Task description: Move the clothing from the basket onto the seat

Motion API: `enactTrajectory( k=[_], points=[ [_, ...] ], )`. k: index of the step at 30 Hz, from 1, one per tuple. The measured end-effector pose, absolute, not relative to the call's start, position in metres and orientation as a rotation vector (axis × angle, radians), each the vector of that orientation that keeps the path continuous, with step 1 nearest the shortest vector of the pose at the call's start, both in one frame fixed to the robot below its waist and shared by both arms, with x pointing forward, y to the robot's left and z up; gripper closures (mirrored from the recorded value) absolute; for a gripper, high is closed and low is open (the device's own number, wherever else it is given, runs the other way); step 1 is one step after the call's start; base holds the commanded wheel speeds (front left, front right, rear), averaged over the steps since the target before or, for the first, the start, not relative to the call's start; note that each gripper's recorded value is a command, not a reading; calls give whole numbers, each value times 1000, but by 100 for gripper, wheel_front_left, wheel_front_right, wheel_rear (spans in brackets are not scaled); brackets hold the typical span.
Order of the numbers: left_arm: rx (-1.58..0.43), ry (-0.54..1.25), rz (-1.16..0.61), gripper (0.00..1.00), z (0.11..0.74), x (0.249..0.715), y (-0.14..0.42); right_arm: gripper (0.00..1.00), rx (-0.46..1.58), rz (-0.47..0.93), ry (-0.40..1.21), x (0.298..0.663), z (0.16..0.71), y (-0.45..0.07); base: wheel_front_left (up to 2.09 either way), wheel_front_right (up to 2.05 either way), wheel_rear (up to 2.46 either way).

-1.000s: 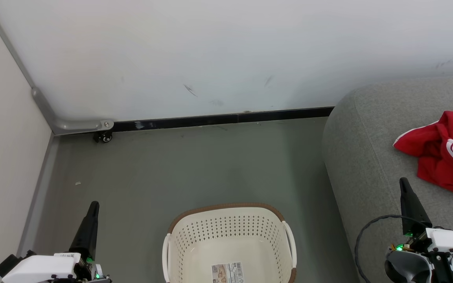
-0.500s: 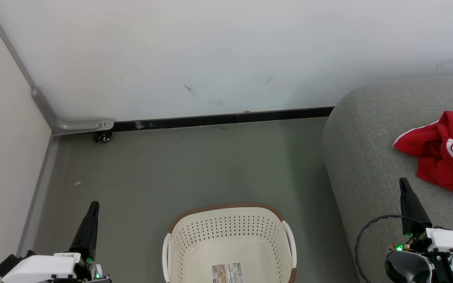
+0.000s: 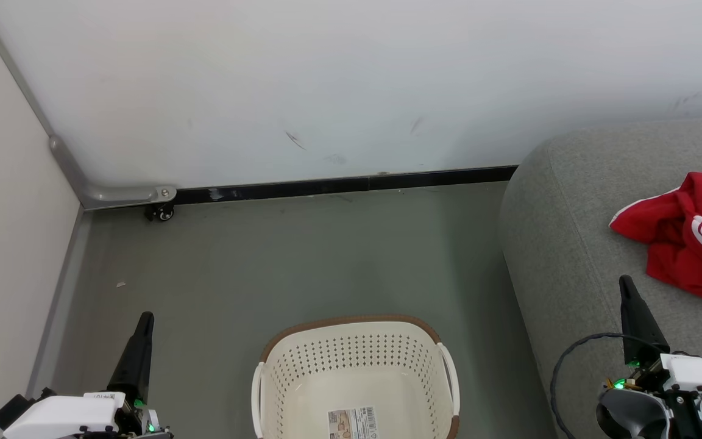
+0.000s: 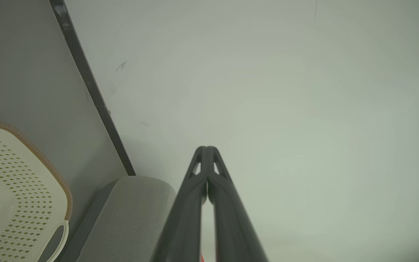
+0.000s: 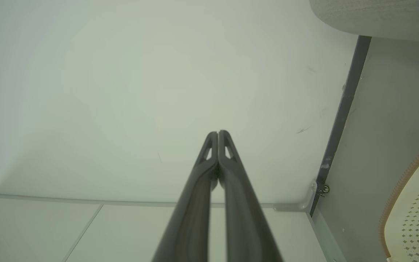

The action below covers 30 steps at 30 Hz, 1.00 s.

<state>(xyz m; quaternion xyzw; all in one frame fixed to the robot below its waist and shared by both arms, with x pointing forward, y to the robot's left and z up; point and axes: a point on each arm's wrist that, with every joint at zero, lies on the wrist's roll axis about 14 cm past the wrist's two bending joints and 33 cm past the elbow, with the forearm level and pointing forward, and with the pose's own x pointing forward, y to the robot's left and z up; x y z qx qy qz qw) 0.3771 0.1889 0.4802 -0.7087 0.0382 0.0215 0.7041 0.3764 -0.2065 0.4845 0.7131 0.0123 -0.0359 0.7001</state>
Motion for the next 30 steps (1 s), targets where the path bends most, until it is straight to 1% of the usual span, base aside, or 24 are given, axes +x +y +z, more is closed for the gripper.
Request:
enactTrajectory(
  k=[30],
  points=[
    [-1576,85,47,100,480,377,189,100,1588,-80,28,376,484,-207,0,0,0]
  ],
)
